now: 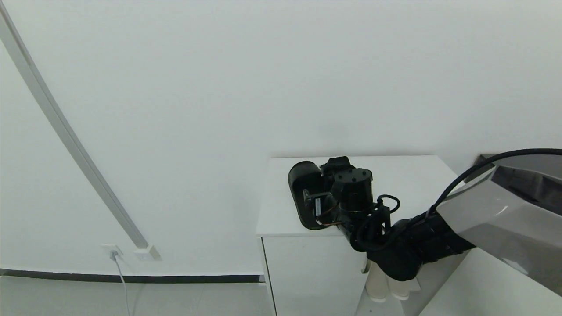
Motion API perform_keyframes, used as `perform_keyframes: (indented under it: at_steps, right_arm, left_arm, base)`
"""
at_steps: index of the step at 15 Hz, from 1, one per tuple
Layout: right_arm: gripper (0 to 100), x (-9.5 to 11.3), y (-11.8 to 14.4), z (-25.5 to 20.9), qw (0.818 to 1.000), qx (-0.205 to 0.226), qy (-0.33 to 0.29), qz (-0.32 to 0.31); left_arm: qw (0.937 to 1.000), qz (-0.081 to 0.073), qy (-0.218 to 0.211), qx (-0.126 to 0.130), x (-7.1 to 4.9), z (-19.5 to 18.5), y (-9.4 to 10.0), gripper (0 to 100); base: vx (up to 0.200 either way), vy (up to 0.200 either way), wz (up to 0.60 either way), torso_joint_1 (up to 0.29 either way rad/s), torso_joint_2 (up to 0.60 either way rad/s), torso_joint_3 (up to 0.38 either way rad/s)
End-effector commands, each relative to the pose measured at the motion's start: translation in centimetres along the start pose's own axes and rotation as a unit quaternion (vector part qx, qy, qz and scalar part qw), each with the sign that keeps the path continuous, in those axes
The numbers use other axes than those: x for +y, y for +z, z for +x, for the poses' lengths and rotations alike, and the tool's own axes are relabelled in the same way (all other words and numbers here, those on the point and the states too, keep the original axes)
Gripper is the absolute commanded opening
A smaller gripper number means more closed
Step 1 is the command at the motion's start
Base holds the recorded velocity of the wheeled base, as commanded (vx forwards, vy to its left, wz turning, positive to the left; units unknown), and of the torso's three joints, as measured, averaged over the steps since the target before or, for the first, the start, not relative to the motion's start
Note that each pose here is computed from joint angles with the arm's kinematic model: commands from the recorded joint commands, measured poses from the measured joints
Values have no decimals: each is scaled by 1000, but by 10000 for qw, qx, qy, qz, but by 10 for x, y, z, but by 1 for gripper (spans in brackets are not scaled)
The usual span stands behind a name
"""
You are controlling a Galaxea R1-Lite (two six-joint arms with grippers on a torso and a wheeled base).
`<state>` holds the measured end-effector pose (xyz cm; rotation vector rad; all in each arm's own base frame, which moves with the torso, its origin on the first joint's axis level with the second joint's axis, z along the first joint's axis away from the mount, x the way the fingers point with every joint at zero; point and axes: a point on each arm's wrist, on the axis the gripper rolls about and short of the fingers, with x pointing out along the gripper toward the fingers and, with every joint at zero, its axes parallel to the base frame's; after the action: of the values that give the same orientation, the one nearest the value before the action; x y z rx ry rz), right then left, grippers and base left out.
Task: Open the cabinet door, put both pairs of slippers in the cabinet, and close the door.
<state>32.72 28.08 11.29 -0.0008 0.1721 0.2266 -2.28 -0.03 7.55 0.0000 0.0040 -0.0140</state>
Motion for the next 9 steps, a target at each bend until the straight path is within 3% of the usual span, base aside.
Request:
perform_keyframes:
  at_steps: [1,9]
  right_arm:
    - [100,-3,-14,22,9999,60,-138,-28]
    - [100,-7,-17,66,9992,-157,-359,-23]
  left_arm:
    - [10000,0,1,3,0,0,0,0]
    - [10000,-15,1,-5,0,0,0,0]
  base:
    - [0,0,0,0,0,0]
    - [0,0,0,0,0,0]
